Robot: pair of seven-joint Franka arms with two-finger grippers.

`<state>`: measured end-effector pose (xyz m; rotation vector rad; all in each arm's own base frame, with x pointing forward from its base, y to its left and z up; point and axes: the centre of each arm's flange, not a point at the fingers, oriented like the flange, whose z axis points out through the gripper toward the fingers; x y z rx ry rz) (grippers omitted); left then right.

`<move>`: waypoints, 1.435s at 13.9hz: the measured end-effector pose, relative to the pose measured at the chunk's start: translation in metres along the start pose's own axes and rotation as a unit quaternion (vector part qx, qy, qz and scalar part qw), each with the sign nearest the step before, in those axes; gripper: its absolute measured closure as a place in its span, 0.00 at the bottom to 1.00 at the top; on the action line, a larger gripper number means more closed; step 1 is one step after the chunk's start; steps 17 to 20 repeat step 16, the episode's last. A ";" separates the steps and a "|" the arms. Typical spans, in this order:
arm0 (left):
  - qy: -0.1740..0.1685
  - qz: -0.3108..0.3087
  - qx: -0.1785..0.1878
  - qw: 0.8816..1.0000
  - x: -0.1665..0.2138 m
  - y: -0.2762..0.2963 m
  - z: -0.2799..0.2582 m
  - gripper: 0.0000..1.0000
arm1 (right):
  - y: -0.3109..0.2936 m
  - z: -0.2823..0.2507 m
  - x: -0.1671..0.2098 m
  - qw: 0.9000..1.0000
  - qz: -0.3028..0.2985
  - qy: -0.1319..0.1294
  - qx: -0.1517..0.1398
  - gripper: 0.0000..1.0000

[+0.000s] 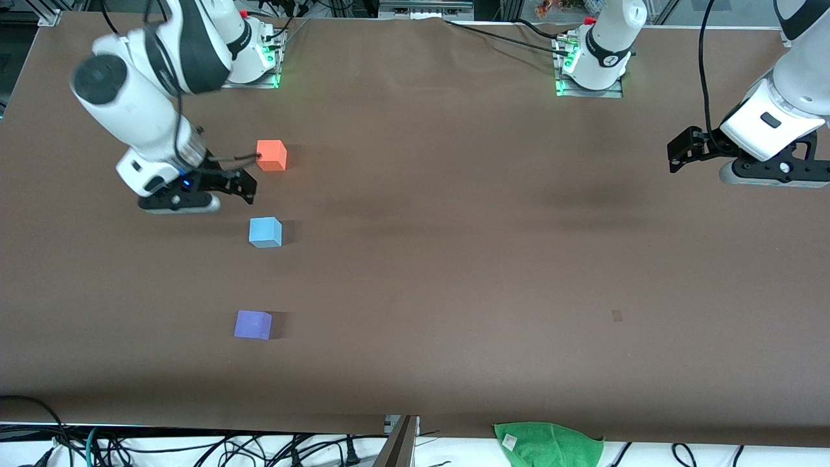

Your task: Place blue block between orange and purple blocks

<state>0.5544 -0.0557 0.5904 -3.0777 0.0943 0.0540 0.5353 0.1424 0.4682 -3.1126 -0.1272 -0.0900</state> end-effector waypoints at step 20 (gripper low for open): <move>0.000 -0.001 0.000 1.000 0.000 -0.001 0.000 0.00 | 0.087 -0.161 -0.004 0.999 0.011 -0.048 0.001 0.00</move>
